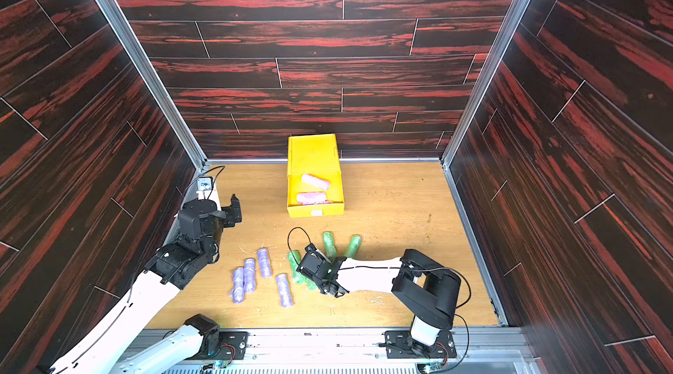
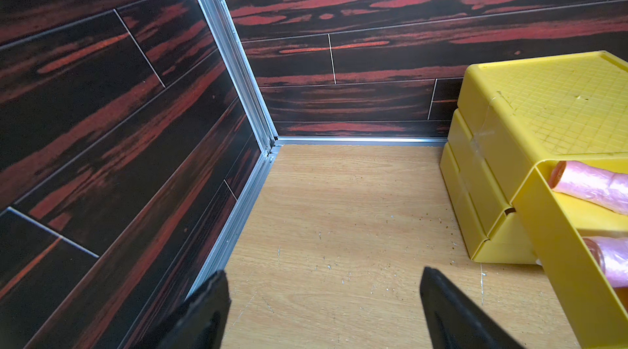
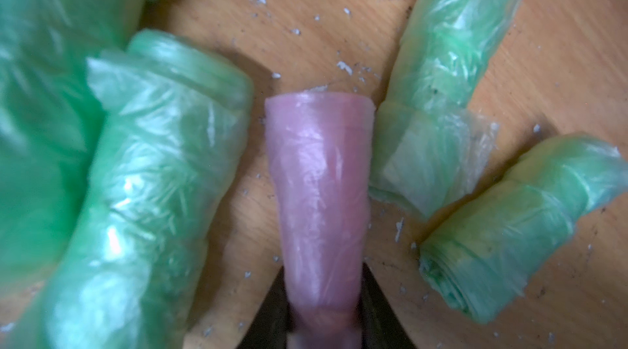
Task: Sort the rolls of trash bags by color and place them into the drawer
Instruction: Pick up the roll of trash bags from the center of the board, then place the roll of trash bags in the drawer.
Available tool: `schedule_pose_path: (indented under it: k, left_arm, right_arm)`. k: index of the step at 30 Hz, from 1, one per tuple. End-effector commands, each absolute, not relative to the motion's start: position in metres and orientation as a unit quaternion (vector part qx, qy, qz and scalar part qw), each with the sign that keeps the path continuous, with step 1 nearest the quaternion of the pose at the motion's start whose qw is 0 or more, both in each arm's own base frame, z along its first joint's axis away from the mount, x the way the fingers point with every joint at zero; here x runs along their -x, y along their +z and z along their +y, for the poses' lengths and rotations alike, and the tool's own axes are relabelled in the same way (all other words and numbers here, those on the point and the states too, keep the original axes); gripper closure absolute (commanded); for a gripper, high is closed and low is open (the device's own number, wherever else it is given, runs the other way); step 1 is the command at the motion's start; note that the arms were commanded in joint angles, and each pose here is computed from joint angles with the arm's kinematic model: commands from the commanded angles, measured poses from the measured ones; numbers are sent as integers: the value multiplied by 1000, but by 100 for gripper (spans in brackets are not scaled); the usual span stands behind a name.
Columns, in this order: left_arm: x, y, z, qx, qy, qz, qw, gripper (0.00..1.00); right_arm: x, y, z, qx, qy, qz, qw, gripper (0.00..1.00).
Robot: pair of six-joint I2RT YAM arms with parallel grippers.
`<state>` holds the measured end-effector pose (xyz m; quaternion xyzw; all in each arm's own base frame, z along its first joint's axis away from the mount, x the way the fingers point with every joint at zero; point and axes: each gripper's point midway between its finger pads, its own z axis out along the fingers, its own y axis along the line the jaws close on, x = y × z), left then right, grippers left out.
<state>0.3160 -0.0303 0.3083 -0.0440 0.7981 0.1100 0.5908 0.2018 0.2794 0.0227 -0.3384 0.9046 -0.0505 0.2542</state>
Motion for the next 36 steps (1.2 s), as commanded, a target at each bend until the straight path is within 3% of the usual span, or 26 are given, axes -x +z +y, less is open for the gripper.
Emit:
schedule_pose_path:
  k: [1,5,12,18,21,25,30,36]
  left_arm:
    - [-312,325,-27,53,103,788,605,9]
    - [-312,326,-28,51,101,788,605,9]
    - [-312,329,-29,51,94,787,608,9]
    - [-310,333,-28,55,88,783,614,9]
    - [-308,335,-26,57,89,780,616,9]
    - [-307,336,-25,55,92,779,617,9]
    - [-305,338,-23,56,92,778,619,9]
    - [-304,339,-24,55,87,776,622,9]
  right_arm:
    - [-204,36,277,337,-55,904,258,74]
    - [-198,59,273,354,-44,898,257,75]
    - [-144,144,294,463,86,850,239,74]
    - [-145,259,325,480,162,789,348,75]
    - [-173,311,337,465,131,760,436,75]
    - [-220,356,349,444,17,725,527,75]
    - [-262,376,362,465,-108,662,578,76]
    - [-320,391,342,469,-162,632,595,76]
